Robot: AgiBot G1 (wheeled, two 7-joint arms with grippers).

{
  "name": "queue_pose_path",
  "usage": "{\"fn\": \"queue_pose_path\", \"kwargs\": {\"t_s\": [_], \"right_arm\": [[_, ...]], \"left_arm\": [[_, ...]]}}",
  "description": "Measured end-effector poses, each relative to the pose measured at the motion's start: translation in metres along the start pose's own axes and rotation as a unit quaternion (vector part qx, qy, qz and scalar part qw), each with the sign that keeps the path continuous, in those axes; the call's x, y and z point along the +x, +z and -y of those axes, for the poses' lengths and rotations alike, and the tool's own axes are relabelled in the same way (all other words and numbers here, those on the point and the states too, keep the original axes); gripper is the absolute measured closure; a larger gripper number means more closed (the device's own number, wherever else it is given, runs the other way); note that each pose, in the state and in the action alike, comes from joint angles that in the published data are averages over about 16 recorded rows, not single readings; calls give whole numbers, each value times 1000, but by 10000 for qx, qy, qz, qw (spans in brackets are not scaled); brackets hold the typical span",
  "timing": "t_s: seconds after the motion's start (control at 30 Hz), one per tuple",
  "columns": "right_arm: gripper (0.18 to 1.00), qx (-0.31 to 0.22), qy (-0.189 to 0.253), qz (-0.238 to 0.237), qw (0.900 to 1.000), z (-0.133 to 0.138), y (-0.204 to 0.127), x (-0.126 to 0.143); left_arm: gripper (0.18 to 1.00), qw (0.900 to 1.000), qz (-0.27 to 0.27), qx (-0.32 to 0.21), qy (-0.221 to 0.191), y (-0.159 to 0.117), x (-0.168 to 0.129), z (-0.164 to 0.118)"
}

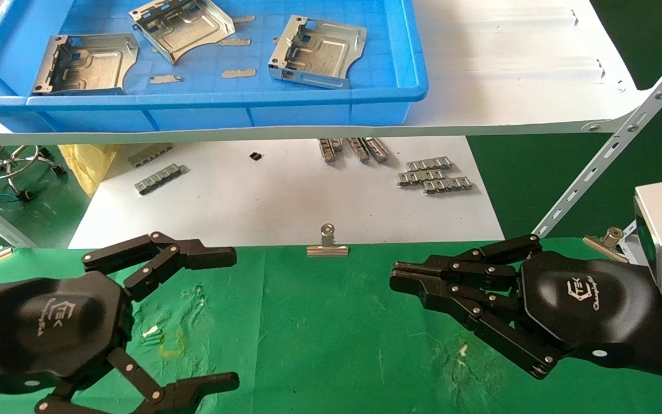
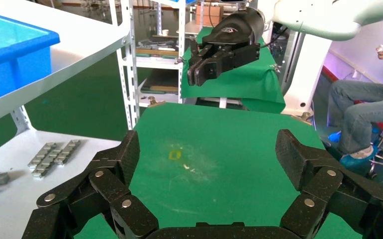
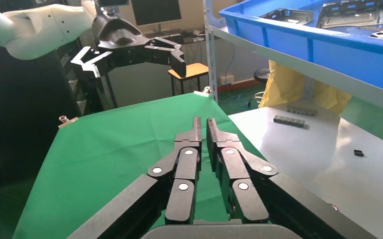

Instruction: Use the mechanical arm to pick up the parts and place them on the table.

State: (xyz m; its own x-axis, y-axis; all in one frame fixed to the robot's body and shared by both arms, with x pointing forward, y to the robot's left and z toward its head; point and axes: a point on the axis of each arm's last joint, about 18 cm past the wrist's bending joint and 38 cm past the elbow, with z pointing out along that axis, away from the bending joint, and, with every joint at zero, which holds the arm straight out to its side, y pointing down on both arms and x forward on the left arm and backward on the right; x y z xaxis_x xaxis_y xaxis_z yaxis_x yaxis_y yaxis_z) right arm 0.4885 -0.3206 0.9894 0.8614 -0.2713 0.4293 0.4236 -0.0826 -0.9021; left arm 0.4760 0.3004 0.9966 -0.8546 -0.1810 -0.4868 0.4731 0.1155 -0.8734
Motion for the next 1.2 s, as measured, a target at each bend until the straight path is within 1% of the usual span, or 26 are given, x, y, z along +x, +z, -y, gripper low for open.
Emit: {"fn": "queue_pose_path", "kwargs": {"t_s": [0.17, 0.3, 0.47, 0.63, 0.73, 0.8, 0.97, 1.07, 1.2], "right_arm": [[952, 0, 0, 0, 10000, 0, 0, 0], [974, 0, 0, 0, 10000, 0, 0, 0], [986, 0, 0, 0, 10000, 0, 0, 0], [987, 0, 0, 0, 10000, 0, 0, 0], [987, 0, 0, 0, 10000, 0, 0, 0], [987, 0, 0, 0, 10000, 0, 0, 0], [987, 0, 0, 0, 10000, 0, 0, 0], [987, 0, 0, 0, 10000, 0, 0, 0], [987, 0, 0, 0, 10000, 0, 0, 0]], "left_arm": [[183, 9998, 124, -18, 161, -1, -14, 12], [183, 9989, 318, -36, 334, -2, -36, 27], [183, 9957, 749, -42, 539, -4, -80, 52], [183, 9874, 1452, -45, 628, -3, -139, 77], [183, 9789, 1954, -98, 583, 0, -175, 88], [183, 9715, 2305, -161, 527, 2, -198, 93], [183, 9467, 3173, -418, 378, 9, -248, 99], [183, 9310, 3582, -627, 316, 14, -269, 100], [183, 9141, 3942, -914, 266, 20, -286, 97]]}}
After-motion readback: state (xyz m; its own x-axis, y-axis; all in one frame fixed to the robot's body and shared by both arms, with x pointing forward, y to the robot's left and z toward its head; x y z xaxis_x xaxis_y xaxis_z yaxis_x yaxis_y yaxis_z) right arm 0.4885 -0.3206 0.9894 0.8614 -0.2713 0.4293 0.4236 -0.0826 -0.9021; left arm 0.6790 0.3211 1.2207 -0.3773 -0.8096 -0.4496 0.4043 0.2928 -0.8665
